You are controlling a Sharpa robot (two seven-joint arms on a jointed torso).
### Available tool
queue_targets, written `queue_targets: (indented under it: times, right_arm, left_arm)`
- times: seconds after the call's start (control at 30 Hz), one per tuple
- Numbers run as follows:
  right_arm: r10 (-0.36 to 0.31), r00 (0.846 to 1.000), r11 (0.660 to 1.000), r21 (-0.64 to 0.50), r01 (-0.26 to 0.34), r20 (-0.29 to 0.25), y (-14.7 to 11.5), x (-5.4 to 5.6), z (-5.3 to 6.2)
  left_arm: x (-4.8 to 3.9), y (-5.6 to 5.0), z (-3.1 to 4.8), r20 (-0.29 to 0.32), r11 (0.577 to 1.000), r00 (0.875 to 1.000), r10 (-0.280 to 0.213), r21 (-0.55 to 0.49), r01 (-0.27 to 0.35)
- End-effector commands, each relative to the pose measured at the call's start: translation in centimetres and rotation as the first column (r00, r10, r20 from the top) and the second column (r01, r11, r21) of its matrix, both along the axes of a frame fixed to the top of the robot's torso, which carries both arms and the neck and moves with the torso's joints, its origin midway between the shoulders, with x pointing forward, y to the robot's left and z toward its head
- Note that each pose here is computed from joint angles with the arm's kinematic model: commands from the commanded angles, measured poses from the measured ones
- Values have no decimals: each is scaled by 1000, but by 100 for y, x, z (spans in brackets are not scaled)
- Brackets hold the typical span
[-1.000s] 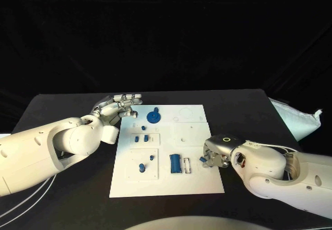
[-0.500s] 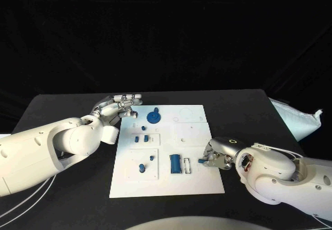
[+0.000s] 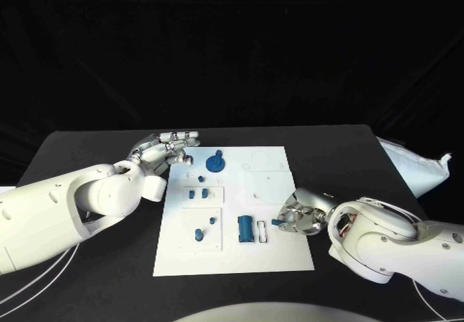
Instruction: Assemble the parts on the task board
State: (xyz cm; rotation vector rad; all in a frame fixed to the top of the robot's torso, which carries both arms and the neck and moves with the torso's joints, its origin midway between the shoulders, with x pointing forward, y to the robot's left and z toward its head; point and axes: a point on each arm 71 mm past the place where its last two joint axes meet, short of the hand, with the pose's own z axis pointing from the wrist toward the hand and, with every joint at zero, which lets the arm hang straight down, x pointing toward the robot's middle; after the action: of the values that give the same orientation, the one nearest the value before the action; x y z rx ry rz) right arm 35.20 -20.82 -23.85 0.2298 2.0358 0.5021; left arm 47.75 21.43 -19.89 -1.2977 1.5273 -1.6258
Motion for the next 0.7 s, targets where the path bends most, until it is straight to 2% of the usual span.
queue_targets:
  times: [0.03,0.27,0.7]
  right_arm:
    - [-26,999,998,50,28,-43,31,-1,-23]
    - [-12,996,999,51,17,-92,157,1,-74]
    - [18,993,999,34,-14,-120,252,5,-119]
  left_arm:
    - [-10,-30,12,8,1000,1000,-21,-9,21]
    - [-12,-38,14,7,1000,1000,-23,-10,23]
    - [-15,-41,14,6,1000,1000,-24,-9,24]
